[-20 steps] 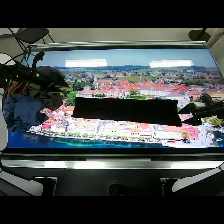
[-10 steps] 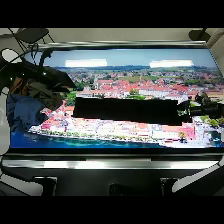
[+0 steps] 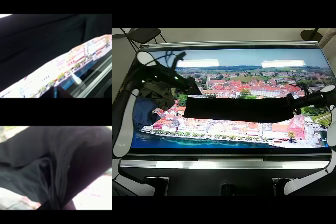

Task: Fold the shirts.

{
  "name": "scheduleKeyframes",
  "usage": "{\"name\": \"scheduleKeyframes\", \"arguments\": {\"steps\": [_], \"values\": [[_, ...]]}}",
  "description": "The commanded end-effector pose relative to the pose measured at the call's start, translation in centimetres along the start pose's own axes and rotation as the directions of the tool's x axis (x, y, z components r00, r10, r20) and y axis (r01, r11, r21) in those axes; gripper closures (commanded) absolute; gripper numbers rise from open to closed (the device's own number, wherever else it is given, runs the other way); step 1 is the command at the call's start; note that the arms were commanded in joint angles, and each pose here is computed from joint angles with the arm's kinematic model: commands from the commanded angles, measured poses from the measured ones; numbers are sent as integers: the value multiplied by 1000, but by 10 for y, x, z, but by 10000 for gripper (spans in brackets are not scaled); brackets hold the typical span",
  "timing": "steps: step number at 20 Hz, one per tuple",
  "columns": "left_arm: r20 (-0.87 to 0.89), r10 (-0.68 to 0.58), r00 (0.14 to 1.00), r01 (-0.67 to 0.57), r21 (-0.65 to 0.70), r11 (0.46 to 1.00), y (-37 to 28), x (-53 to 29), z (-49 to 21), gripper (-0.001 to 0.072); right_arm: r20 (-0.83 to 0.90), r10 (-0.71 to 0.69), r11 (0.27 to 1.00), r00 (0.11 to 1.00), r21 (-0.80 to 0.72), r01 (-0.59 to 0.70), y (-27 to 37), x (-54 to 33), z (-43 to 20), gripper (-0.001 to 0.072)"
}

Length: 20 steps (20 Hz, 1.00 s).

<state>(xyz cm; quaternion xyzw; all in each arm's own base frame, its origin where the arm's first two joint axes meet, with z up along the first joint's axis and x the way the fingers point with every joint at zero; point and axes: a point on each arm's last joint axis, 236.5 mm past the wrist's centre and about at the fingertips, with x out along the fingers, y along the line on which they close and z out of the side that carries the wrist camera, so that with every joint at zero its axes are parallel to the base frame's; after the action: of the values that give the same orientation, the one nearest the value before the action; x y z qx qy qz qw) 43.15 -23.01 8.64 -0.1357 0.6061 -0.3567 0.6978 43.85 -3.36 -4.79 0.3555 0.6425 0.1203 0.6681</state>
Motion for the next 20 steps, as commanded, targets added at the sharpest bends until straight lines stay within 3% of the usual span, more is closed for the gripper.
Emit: {"name": "scheduleKeyframes", "arguments": {"steps": [1,7,11,15,20], "values": [[21,-13,1000,12,71,997,-29,66,7,675,75,-165,981,983,-95,172,36,-27,-12,671],[-12,-103,995,103,12,995,-77,189,-8,675,204,-333,895,920,-240,377,110,-79,-68,671],[-2,-241,970,239,-125,963,-98,242,-11,675,234,-304,891,923,-271,363,155,-107,-124,671],[-19,-442,897,422,-261,868,-143,275,-28,677,233,-287,895,929,-280,347,175,-121,-163,671],[-92,-507,857,465,-286,838,-184,310,-70,676,272,-264,908,925,-254,334,182,-136,-175,671]]}}
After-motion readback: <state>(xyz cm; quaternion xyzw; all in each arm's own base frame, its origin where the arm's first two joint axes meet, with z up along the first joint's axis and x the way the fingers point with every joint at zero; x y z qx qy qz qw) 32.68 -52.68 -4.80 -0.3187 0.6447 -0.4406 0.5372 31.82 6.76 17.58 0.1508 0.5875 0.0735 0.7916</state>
